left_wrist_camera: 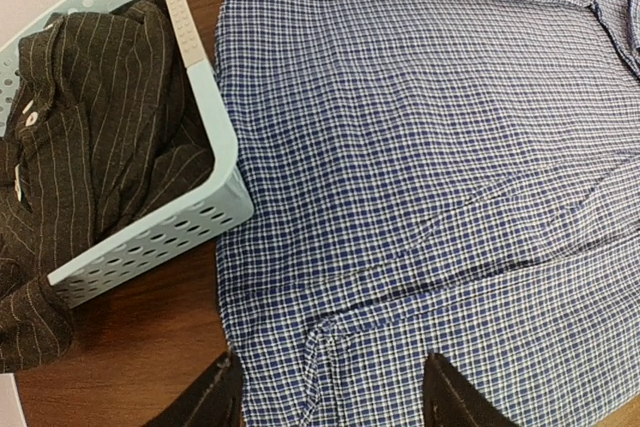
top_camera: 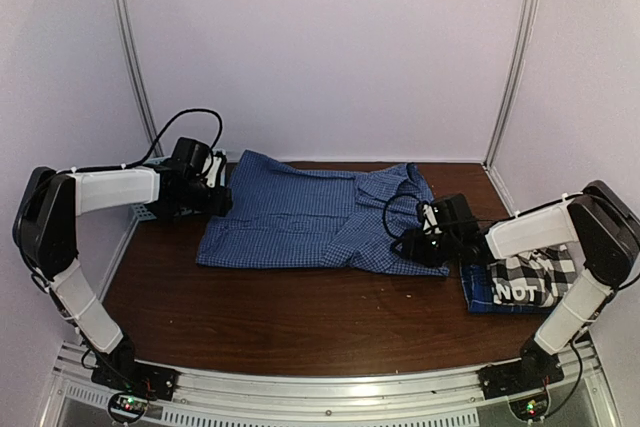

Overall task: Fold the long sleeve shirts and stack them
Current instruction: Pick up the sleeve from the 1/3-folded shirt.

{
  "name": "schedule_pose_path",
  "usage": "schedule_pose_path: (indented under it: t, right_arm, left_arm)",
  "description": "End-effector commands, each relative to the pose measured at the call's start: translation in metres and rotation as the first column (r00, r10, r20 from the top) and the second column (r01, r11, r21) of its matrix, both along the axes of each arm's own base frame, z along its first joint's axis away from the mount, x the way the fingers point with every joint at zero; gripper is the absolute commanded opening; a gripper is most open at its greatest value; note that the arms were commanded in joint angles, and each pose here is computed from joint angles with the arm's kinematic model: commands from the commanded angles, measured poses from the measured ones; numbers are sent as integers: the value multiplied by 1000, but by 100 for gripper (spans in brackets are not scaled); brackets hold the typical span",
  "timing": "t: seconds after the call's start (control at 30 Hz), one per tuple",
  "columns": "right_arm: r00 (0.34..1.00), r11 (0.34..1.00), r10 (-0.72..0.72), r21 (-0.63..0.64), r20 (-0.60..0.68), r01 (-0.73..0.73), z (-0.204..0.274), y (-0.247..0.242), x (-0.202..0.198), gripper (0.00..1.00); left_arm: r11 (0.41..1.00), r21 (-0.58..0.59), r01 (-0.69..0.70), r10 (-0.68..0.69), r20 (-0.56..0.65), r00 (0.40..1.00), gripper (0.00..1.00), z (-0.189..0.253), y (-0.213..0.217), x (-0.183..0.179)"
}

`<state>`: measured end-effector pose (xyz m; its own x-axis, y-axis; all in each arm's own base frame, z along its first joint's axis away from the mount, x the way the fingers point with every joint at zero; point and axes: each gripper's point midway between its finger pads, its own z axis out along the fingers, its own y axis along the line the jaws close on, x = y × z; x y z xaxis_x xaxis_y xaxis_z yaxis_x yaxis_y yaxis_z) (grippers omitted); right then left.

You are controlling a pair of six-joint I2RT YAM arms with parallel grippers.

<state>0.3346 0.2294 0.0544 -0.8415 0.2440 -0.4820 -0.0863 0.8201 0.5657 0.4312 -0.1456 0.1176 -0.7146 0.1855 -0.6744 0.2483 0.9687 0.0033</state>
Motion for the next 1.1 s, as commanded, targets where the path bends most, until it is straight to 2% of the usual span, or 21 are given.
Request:
schedule_pose_path:
  t: [0.0, 0.33, 0.63, 1.07]
  right_arm:
    - [999, 999, -30, 41, 15, 30, 0, 2, 5, 50]
    - [998, 995, -64, 77, 7, 64, -10, 7, 14, 48]
    - [993, 987, -98, 134, 58, 89, 5, 8, 22, 36]
    - [991, 980, -100, 184, 91, 82, 20, 16, 32, 0]
  left_arm:
    - [1000, -25, 5, -3, 48, 999, 63, 13, -6, 2]
    - [1000, -18, 16, -15, 47, 999, 63, 13, -10, -1]
    - [1000, -9, 24, -24, 50, 998, 63, 13, -14, -3]
    - [999, -11, 31, -30, 61, 998, 63, 19, -20, -7]
